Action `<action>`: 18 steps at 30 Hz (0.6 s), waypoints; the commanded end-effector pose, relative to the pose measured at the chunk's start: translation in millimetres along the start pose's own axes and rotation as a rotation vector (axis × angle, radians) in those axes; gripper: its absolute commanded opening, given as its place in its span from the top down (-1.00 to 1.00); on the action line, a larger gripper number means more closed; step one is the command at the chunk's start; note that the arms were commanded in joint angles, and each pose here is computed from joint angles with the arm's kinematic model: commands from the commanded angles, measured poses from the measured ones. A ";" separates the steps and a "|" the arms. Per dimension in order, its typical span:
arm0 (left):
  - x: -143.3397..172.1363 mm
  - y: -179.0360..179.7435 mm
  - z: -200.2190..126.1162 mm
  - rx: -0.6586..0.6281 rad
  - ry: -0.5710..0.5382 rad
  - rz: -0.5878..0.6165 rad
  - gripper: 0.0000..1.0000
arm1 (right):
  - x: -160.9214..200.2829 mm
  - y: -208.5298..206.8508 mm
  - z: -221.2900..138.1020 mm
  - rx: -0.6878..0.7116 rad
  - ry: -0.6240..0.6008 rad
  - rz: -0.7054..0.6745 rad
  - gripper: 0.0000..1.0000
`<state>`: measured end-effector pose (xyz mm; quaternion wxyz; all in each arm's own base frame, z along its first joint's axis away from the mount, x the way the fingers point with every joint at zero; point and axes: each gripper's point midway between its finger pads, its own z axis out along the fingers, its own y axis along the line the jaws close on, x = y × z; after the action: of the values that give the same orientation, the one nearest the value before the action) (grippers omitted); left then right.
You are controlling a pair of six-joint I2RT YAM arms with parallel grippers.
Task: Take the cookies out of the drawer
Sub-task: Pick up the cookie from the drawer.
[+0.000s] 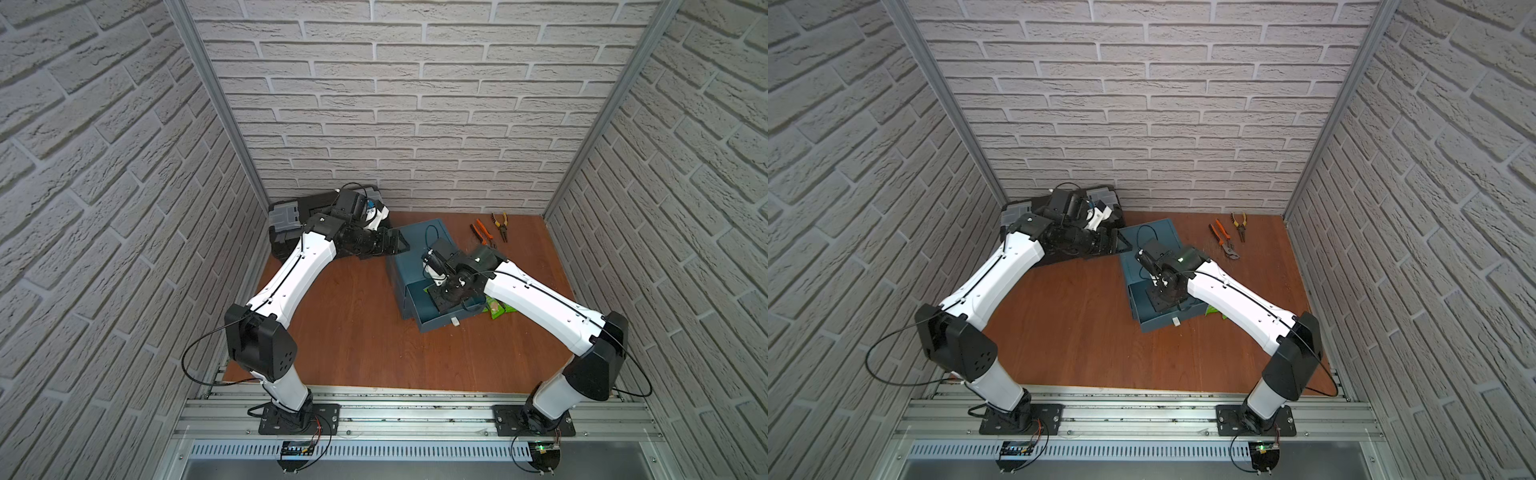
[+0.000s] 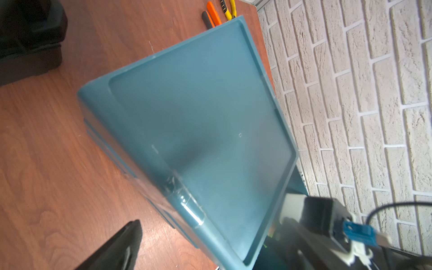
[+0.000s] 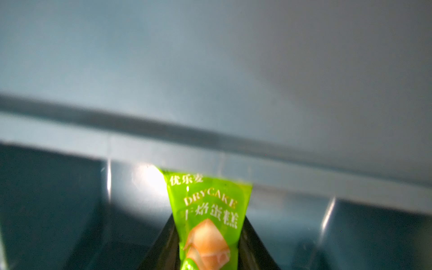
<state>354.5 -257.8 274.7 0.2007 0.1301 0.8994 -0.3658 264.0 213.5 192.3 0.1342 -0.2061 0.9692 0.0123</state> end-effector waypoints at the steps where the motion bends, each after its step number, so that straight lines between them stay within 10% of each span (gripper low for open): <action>1: -13.1 -11.8 -0.2 0.033 -0.027 0.031 -0.97 | 2.0 3.6 -23.6 -0.043 -0.035 -0.030 0.25; 18: -40.1 -37.9 1.2 0.070 -0.103 0.066 -0.97 | -27.0 -9.7 -81.8 -0.065 -0.276 0.021 0.33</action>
<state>376.2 -278.1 297.4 0.2315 0.1393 0.8841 -0.3814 263.9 211.8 248.5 0.2014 -0.2133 0.9546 0.0512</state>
